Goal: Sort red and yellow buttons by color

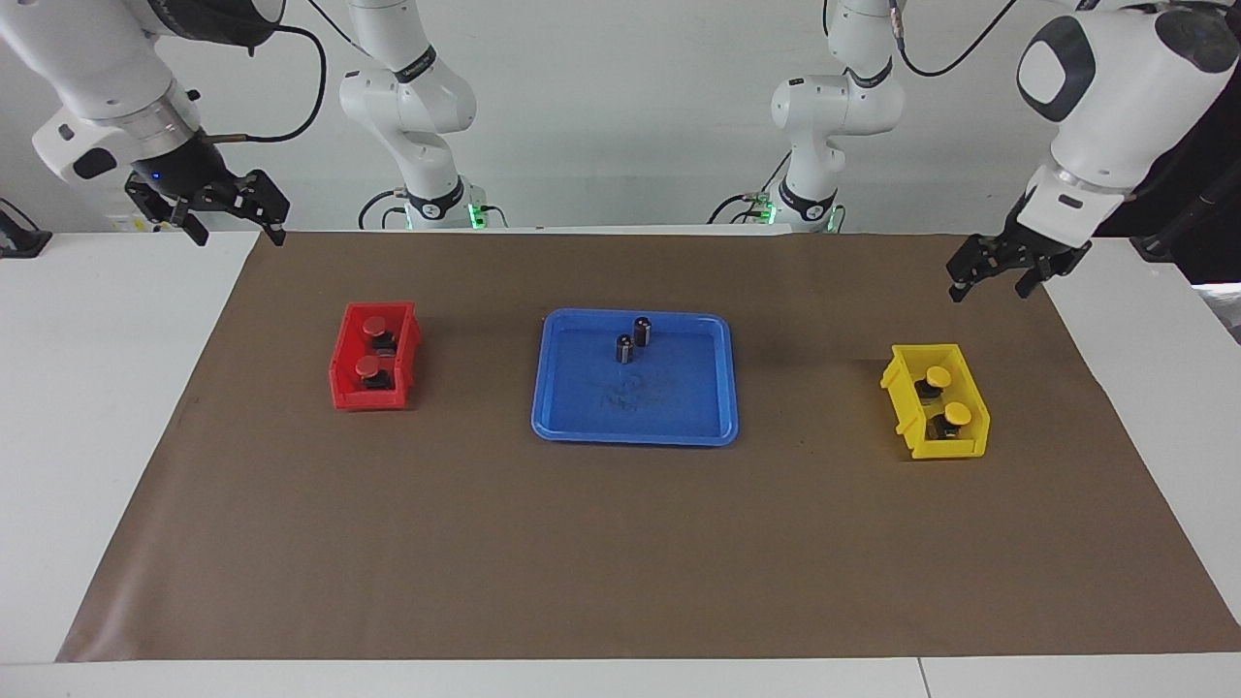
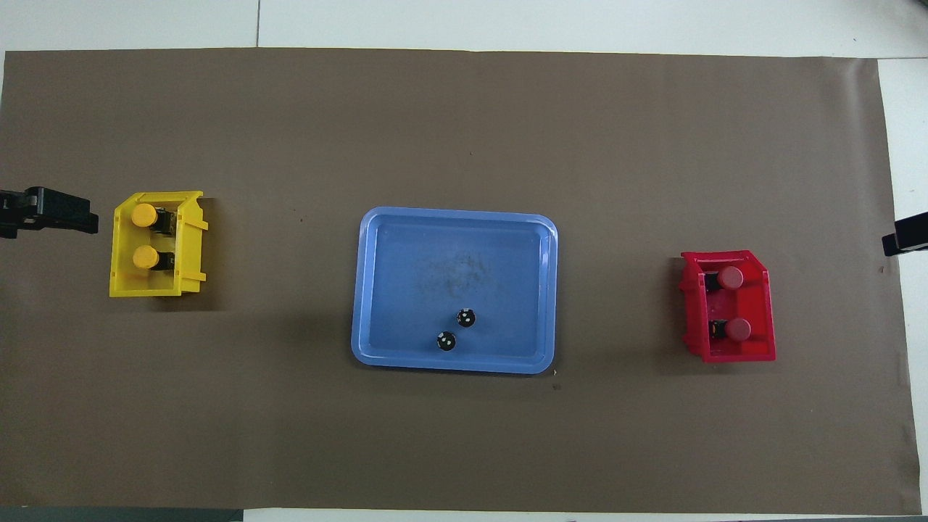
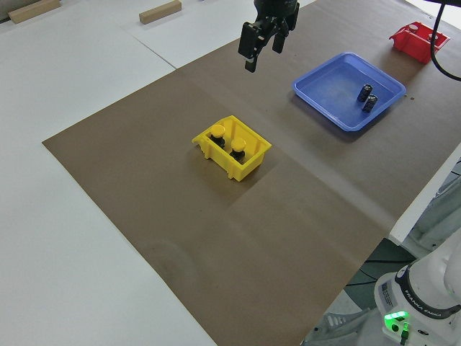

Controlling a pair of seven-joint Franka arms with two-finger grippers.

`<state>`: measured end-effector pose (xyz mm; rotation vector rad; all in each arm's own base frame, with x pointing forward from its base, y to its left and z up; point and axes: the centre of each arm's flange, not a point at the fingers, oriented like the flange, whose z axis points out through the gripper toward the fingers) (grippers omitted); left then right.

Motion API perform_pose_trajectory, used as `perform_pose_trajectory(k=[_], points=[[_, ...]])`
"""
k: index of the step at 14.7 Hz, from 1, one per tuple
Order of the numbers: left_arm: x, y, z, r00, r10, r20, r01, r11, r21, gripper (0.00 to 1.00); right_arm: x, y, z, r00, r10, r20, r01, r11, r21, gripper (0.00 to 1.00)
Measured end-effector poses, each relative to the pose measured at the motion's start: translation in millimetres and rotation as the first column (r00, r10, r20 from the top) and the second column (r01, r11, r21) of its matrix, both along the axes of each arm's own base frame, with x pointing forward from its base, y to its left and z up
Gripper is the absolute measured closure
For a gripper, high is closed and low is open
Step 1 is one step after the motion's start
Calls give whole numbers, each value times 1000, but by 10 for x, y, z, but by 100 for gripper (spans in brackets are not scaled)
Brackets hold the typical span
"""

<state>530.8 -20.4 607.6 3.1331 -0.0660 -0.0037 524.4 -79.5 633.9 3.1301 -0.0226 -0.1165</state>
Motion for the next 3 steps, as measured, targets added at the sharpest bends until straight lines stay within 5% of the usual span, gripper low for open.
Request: perform_pose_trajectory(k=[3], points=[[-75, -92, 98, 1000, -20, -12, 20, 1000, 0, 0, 2, 4, -2, 1000, 1, 1, -1, 1000, 0, 0]])
